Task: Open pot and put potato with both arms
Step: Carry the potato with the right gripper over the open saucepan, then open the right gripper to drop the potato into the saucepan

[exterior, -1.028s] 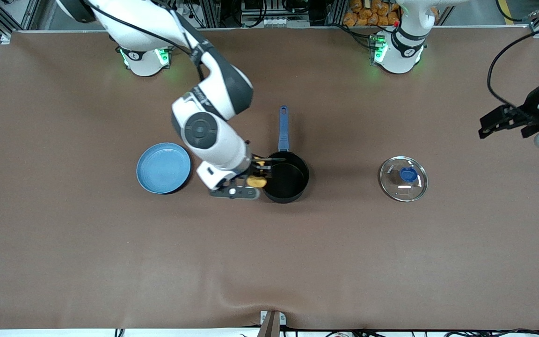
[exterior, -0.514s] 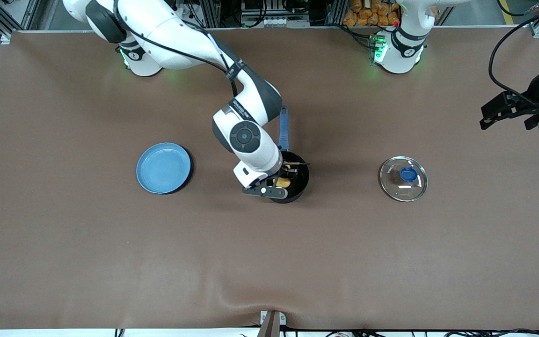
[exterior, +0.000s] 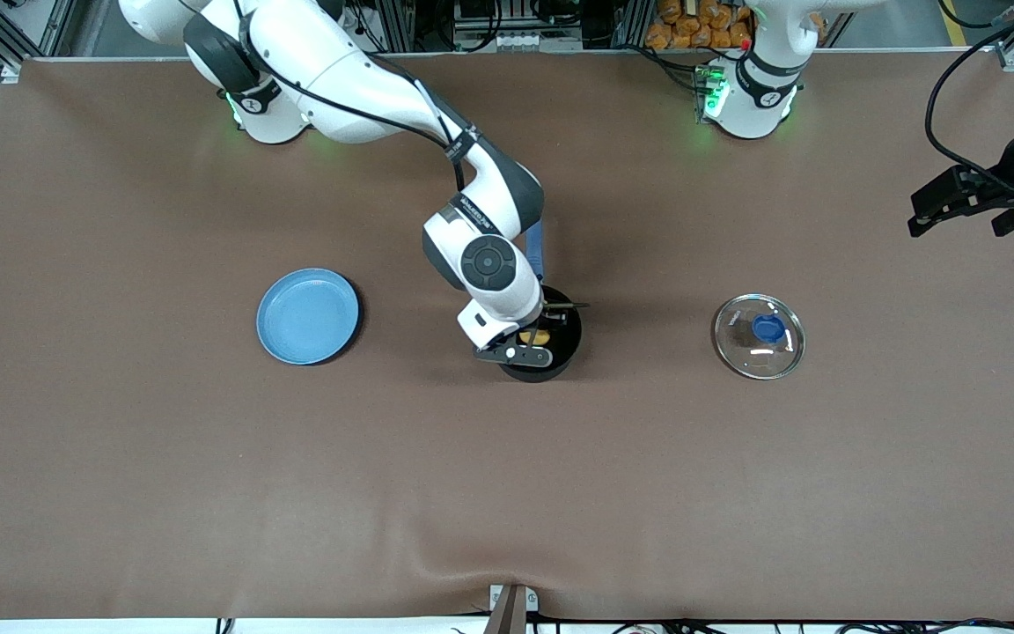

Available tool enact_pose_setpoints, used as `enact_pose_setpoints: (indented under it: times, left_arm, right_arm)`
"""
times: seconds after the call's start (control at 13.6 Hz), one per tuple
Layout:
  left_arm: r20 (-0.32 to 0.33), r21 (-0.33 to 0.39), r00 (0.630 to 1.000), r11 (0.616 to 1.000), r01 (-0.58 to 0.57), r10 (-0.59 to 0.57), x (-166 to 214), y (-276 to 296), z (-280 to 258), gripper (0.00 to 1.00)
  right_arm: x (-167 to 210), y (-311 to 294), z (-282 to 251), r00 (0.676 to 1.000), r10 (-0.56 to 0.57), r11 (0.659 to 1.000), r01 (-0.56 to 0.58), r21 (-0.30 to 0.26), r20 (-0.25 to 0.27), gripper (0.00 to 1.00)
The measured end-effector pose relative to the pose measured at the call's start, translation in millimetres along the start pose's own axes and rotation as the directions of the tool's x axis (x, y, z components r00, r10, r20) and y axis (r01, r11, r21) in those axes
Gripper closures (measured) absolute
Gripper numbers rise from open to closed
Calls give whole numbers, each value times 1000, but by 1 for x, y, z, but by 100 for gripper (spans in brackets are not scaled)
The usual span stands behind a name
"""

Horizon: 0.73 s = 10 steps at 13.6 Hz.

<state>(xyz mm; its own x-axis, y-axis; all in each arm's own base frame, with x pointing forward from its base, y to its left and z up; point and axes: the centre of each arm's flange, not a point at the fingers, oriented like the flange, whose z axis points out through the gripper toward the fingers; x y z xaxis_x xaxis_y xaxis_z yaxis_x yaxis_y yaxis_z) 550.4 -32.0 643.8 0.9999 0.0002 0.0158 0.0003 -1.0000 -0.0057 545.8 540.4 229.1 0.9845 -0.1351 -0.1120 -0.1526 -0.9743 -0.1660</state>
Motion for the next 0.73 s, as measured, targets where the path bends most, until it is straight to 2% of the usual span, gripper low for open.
enact_pose_setpoints:
  times: [0.66,0.73]
  left_arm:
    - [27,-20,1000,1000,7,-7,3,-2,10,0]
    - [32,-25,999,1000,9,-8,3,-2,12,0]
  right_arm:
    - [-8,-4,25,1000,-10,1000,9,-12,-21,38]
    - [-7,-4,26,1000,-11,1000,11,-16,-23,33]
